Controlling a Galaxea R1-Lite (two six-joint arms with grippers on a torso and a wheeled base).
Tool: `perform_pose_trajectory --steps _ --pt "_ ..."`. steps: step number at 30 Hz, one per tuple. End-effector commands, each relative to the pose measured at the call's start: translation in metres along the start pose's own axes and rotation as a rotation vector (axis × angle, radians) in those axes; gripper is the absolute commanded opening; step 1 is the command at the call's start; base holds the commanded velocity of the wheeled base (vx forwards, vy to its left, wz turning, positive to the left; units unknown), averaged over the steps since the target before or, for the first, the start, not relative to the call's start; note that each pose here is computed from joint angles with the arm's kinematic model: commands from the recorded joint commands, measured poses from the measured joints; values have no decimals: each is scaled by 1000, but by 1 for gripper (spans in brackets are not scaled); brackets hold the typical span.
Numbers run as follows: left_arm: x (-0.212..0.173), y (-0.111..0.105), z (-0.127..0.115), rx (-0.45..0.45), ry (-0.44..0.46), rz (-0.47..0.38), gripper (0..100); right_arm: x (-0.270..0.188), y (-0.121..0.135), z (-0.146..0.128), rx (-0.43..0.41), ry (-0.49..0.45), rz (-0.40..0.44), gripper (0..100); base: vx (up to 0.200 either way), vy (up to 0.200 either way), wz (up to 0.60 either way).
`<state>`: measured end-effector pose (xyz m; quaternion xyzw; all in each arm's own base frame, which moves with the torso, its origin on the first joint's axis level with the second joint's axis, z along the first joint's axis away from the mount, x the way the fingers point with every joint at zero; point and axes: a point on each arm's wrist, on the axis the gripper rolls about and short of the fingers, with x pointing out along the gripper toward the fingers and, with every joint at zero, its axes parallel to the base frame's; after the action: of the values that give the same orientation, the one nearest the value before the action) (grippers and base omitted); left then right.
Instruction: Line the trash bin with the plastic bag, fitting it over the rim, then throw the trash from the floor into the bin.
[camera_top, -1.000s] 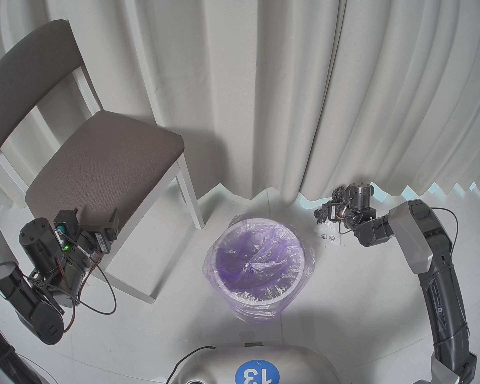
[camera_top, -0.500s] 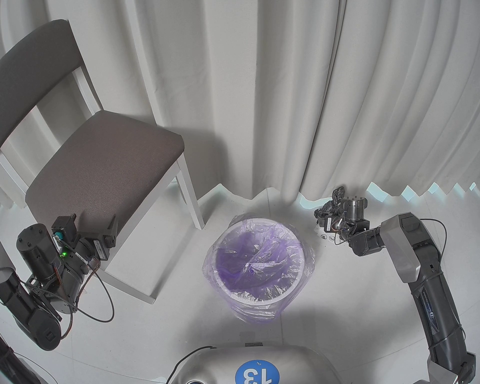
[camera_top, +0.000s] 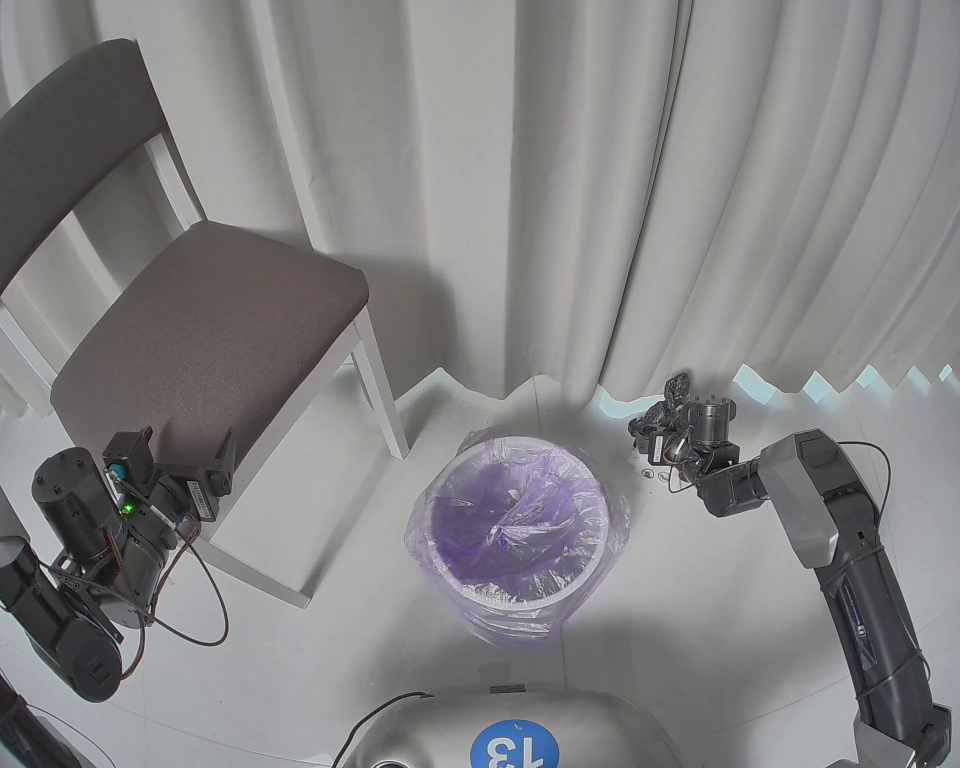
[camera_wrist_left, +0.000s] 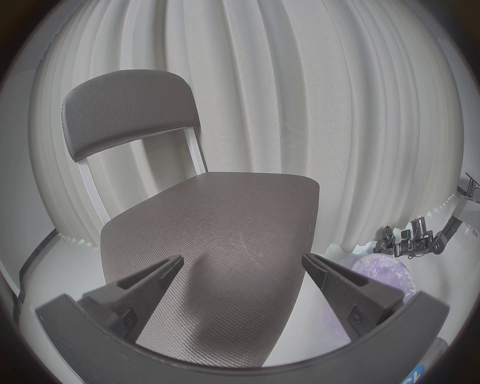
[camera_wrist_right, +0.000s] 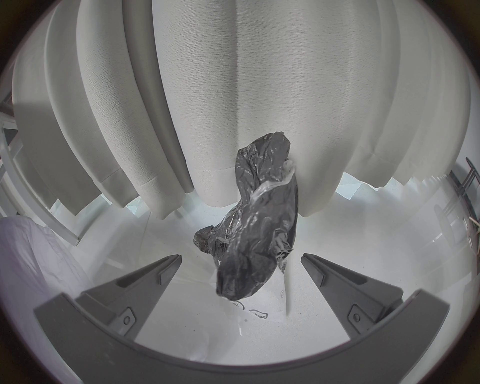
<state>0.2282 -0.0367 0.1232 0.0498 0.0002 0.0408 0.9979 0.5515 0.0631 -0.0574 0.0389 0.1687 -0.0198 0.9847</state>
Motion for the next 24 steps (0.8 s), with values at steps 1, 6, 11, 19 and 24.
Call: perform_pose_trajectory --steps 1,6,11,19,24 --pt "0 0 2 -3 -17 3 100 0 0 0 -2 -3 1 0 0 0 0" --pt "0 0 1 -2 -15 3 100 -1 0 4 -10 -22 -5 0 0 0 0" --pt "0 1 1 -1 -15 8 100 -1 0 8 -39 -36 -14 0 0 0 0" --pt "-5 2 1 21 -9 5 100 -10 3 36 -119 -153 -85 0 0 0 0" --pt "-9 3 3 33 -17 2 100 -41 3 59 -224 -238 -97 0 0 0 0"
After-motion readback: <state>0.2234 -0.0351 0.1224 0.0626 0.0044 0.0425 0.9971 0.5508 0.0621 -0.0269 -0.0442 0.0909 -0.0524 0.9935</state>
